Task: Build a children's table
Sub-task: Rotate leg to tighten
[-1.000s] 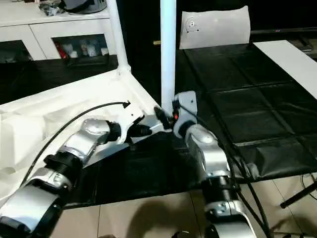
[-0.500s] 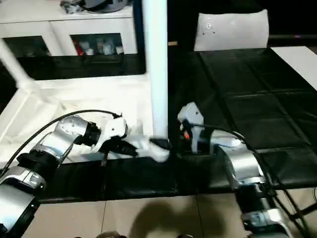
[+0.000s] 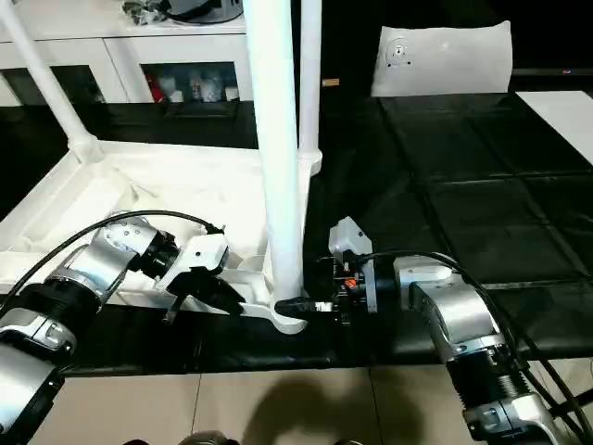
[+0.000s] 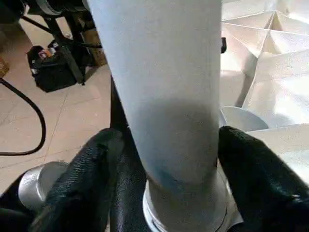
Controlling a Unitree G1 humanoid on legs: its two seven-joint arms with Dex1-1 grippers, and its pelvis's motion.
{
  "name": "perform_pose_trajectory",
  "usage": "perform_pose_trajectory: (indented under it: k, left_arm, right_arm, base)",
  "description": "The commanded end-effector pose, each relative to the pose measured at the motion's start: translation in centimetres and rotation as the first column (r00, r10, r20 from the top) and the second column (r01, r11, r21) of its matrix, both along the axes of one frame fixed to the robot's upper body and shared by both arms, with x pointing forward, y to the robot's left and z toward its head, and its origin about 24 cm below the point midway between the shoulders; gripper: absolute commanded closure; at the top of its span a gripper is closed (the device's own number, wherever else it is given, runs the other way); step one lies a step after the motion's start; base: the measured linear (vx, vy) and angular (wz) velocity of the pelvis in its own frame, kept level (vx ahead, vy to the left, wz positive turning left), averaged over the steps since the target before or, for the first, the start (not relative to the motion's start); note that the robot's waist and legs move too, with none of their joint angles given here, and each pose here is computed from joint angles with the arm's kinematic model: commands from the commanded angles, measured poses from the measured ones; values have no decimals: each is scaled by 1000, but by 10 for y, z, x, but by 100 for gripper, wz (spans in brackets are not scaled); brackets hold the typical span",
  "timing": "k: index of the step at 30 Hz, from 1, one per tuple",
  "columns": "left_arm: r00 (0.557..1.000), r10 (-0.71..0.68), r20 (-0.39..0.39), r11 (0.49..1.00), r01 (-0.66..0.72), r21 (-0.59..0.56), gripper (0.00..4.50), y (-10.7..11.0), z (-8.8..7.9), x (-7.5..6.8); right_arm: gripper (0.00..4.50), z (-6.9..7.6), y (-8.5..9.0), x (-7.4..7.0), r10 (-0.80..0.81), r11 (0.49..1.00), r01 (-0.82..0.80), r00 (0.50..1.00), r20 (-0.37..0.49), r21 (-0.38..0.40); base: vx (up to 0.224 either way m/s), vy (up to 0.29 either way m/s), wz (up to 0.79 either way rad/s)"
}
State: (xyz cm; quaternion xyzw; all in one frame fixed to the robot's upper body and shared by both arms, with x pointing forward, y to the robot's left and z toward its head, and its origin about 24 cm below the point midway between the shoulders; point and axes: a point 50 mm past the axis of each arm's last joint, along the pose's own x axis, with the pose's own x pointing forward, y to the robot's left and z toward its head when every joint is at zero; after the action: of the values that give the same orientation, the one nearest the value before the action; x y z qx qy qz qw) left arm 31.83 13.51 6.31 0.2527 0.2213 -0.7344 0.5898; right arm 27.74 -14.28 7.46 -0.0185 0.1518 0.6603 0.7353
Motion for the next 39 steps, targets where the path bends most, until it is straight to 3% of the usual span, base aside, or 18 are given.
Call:
perform_pose_trajectory:
  k: [1, 12, 17, 20, 21, 22, 24, 26, 27, 28, 30, 33, 34, 39]
  left_arm:
    - [995, -97, -11, 995, 98, 19, 450, -8, 0, -6]
    - [997, -81, -11, 996, 81, 22, 450, -8, -2, -6]
    - [1000, -23, -20, 1000, 23, -11, 450, -12, -3, -4]
    - [998, 67, -18, 997, -68, -26, 450, -18, -3, 2]
    - [987, 161, -13, 985, -162, -64, 450, -27, -2, 9]
    - [987, 161, -13, 985, -162, -64, 450, -27, -2, 9]
    - [952, 306, -11, 945, -306, -115, 450, -41, 1, 19]
    - [934, 356, -11, 926, -354, -131, 450, -45, 2, 23]
    - [886, 463, -8, 874, -458, -164, 450, -53, 5, 31]
    - [873, 488, -6, 860, -482, -170, 450, -54, 6, 32]
    - [806, 591, -2, 791, -580, -196, 450, -60, 9, 40]
    - [773, 634, -3, 755, -620, -213, 450, -65, 11, 42]
    - [771, 637, -3, 752, -623, -215, 450, -65, 11, 43]
    - [789, 614, 18, 773, -597, -214, 450, -68, 12, 41]
  right_arm:
    - [160, 5, 4, 0, 39, 999, -39, 999, 8, 5]
    - [242, 4, 4, -4, 45, 999, -45, 999, -16, 6]
    - [250, 1, 9, -3, -25, 1000, 26, 1000, -18, 17]
    - [254, -5, 17, 4, -150, 989, 150, 989, 11, -11]
    - [254, -9, 24, 14, -287, 958, 287, 958, 18, -10]
    - [254, -9, 24, 14, -287, 958, 287, 958, 18, -10]
    - [256, -11, 37, 26, -445, 895, 445, 896, 12, -14]
    - [257, -12, 41, 30, -491, 871, 491, 871, 7, -24]
    - [257, -15, 48, 40, -607, 794, 606, 795, -1, -56]
    - [257, -16, 50, 43, -637, 769, 636, 771, -5, -64]
    - [257, -18, 57, 53, -746, 664, 742, 666, -13, -87]
    - [257, -15, 65, 58, -780, 625, 778, 625, -29, -62]
    - [222, -14, 66, 58, -782, 624, 779, 623, -29, -58]
    - [158, -8, 70, 55, -748, 664, 748, 664, 15, 10]
  base:
    - [0, 0, 0]
    - [0, 0, 0]
    - [0, 0, 0]
    - [0, 0, 0]
    - [0, 0, 0]
    - [0, 0, 0]
    - [0, 0, 0]
    - [0, 0, 0]
    - [0, 0, 0]
    - [0, 0, 0]
    - [0, 0, 0]
    - [0, 0, 0]
    - [0, 0, 0]
    - [0, 0, 0]
